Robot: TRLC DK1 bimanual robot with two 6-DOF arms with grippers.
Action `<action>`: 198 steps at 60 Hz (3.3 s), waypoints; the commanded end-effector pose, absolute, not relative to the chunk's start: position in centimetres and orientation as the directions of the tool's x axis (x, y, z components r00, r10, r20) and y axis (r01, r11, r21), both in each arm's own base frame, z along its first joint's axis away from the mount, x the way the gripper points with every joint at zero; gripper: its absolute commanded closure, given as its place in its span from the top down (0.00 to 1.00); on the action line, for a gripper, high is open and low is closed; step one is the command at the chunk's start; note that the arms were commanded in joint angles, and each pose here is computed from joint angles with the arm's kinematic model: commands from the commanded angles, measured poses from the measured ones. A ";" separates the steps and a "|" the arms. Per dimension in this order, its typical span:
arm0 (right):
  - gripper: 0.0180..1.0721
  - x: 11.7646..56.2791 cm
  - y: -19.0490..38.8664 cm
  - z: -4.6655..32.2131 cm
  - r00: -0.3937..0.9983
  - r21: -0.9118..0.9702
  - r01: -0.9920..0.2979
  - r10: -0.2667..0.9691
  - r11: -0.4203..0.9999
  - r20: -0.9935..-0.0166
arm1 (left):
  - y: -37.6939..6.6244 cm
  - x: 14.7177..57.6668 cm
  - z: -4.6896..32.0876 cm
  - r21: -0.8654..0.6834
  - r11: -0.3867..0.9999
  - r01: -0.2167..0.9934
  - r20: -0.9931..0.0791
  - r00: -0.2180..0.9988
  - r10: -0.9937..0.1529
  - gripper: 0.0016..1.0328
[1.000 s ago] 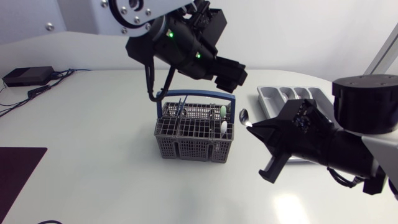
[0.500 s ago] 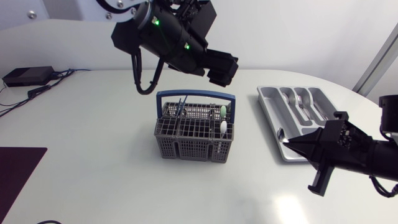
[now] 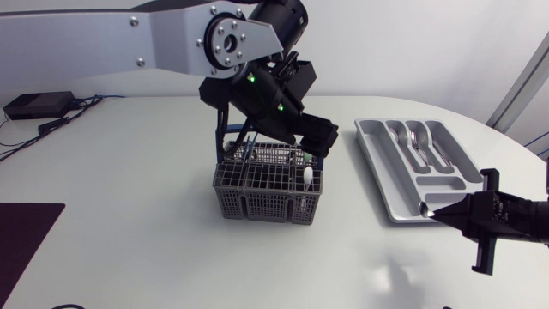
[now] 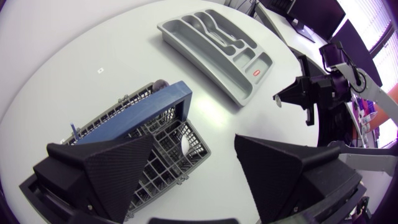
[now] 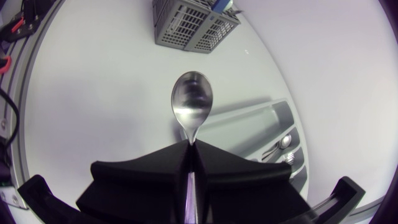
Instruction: Unload the cutlery basket into the drawer organizer.
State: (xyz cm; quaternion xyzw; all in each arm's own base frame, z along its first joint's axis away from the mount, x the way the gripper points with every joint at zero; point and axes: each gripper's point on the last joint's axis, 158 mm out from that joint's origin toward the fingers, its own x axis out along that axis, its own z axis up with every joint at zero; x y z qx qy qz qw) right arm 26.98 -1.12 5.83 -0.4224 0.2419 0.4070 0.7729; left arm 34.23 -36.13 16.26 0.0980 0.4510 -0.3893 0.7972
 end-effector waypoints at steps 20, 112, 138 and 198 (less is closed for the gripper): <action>0.05 31.1 -8.2 3.1 0.525 -0.514 -0.847 0.361 0.135 -0.771 | -36.5 33.7 13.6 -0.231 0.687 0.689 -0.827 0.233 -0.512 0.88; 0.66 35.0 -10.7 4.7 0.668 -0.633 -0.744 0.201 0.216 -0.716 | -36.4 33.0 10.9 -0.255 0.679 0.688 -0.855 0.167 -0.491 0.89; 0.76 32.2 -4.6 10.4 0.740 -0.630 -0.672 0.323 0.389 -0.590 | -37.0 32.9 8.6 -0.244 0.687 0.685 -0.876 0.148 -0.458 0.55; 0.76 28.5 -0.9 9.9 0.735 -0.624 -0.678 0.373 0.388 -0.566 | -36.0 31.9 9.0 -0.175 0.690 0.702 -0.814 0.292 -0.503 0.10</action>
